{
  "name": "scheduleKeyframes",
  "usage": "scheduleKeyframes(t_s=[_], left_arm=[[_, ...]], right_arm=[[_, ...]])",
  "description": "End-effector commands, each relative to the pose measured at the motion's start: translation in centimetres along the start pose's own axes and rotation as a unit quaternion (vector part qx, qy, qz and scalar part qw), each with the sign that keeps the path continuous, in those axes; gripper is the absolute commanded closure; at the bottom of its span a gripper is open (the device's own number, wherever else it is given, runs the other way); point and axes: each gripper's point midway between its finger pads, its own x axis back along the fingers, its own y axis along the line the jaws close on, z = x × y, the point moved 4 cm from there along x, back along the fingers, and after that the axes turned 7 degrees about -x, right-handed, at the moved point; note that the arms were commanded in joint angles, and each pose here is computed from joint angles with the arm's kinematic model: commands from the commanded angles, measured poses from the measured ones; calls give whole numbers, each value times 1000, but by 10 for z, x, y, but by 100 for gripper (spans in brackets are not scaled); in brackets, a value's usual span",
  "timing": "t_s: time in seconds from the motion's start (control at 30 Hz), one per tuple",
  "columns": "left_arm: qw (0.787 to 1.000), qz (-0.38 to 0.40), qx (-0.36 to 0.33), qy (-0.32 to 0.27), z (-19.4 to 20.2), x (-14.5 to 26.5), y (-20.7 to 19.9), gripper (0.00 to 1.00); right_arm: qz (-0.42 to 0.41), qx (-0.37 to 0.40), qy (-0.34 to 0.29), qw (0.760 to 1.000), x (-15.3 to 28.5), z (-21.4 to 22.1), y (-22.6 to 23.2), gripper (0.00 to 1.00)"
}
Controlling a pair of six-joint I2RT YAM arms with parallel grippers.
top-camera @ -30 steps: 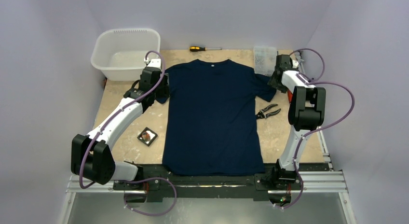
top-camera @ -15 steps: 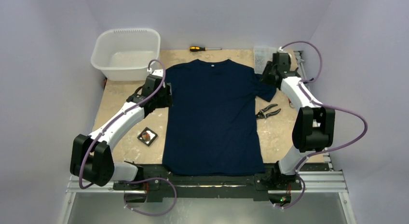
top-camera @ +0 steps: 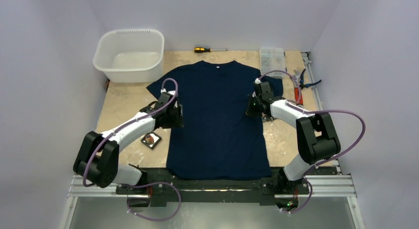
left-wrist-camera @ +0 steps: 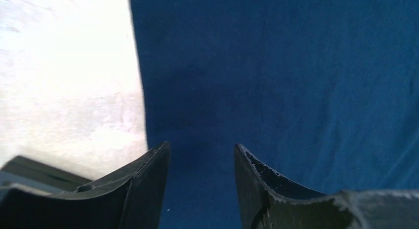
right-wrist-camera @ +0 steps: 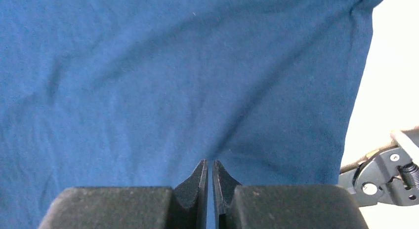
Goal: Pin the brooch onto the clothing
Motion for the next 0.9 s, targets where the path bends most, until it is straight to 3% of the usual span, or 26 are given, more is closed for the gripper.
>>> scheduleKeyframes(t_s=[0.0,0.33,0.87], left_arm=[[999,28,13,10,14,-16,-17,51],[997,-24,27,64,61,-34,-2,54],[994,-57,70,57,75,0,11,54]], right_arm=[[-3,-16,-9,1000,-5,6,-3,91],[62,-36,22,997,-10,40,-37,94],[80,-51,36,995,9,62,-51,93]])
